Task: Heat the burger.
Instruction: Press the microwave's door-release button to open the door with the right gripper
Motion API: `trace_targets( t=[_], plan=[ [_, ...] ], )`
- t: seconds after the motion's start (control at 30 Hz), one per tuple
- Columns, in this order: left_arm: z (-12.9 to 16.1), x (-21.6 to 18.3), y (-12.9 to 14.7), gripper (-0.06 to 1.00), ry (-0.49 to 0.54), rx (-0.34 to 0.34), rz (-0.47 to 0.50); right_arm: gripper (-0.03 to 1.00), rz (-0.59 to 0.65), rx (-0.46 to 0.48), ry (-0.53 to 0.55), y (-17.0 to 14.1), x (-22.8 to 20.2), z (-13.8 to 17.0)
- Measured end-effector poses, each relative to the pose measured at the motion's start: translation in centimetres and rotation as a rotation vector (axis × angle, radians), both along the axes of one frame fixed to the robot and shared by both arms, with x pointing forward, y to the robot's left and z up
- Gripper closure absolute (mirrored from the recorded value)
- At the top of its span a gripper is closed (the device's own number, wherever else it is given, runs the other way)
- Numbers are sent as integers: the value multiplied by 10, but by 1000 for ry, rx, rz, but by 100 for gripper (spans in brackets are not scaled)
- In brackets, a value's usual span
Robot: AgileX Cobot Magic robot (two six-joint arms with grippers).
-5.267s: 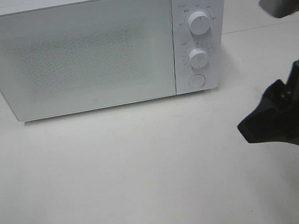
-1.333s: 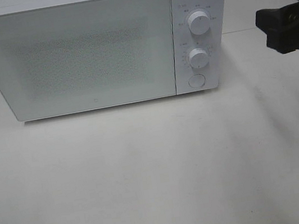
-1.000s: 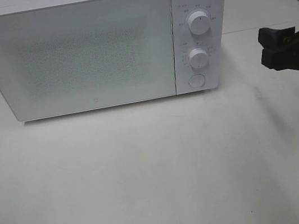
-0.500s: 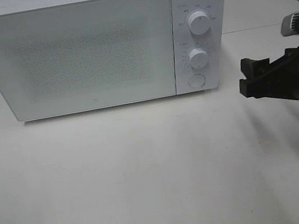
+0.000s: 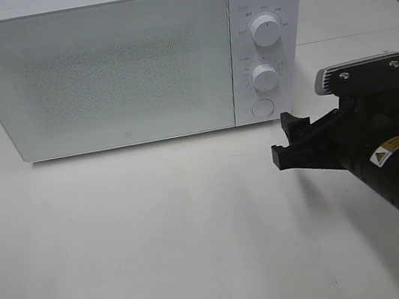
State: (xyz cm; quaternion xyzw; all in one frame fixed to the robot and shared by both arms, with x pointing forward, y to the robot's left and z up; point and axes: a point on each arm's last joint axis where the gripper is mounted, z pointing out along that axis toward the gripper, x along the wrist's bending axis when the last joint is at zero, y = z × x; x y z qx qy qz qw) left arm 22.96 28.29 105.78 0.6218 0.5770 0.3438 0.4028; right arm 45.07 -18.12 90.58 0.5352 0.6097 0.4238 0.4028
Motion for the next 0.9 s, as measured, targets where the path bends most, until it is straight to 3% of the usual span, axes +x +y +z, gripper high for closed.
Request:
trace_targets(
  t=[0.23,0.43,0.5,0.57,0.6,0.63,0.7,0.73,0.8,0.83,0.87,0.9],
  plan=[
    [0,0,0,-2,0,0,0,22,19,-21,-17,10,3,3],
    [0,0,0,-2,0,0,0,24,-17,28,-11,9,3,3],
    [0,0,0,-2,0,0,0,29,-51,124,0,9,3,2],
    [0,0,0,-2,0,0,0,31,-62,159,3,9,3,2],
    [0,0,0,-2,0,0,0,36,-90,243,11,9,3,2],
    [0,0,0,-2,0,0,0,36,-90,243,11,9,3,2],
    [0,0,0,-2,0,0,0,45,-139,392,23,9,3,2],
    [0,0,0,-2,0,0,0,45,-139,392,23,9,3,2],
    [0,0,0,-2,0,0,0,55,-196,573,39,9,3,2],
    [0,0,0,-2,0,0,0,55,-196,573,39,9,3,2],
    [0,0,0,-2,0,0,0,59,-212,640,48,10,3,2],
    [0,0,0,-2,0,0,0,66,-244,780,64,11,3,2]
  ],
)
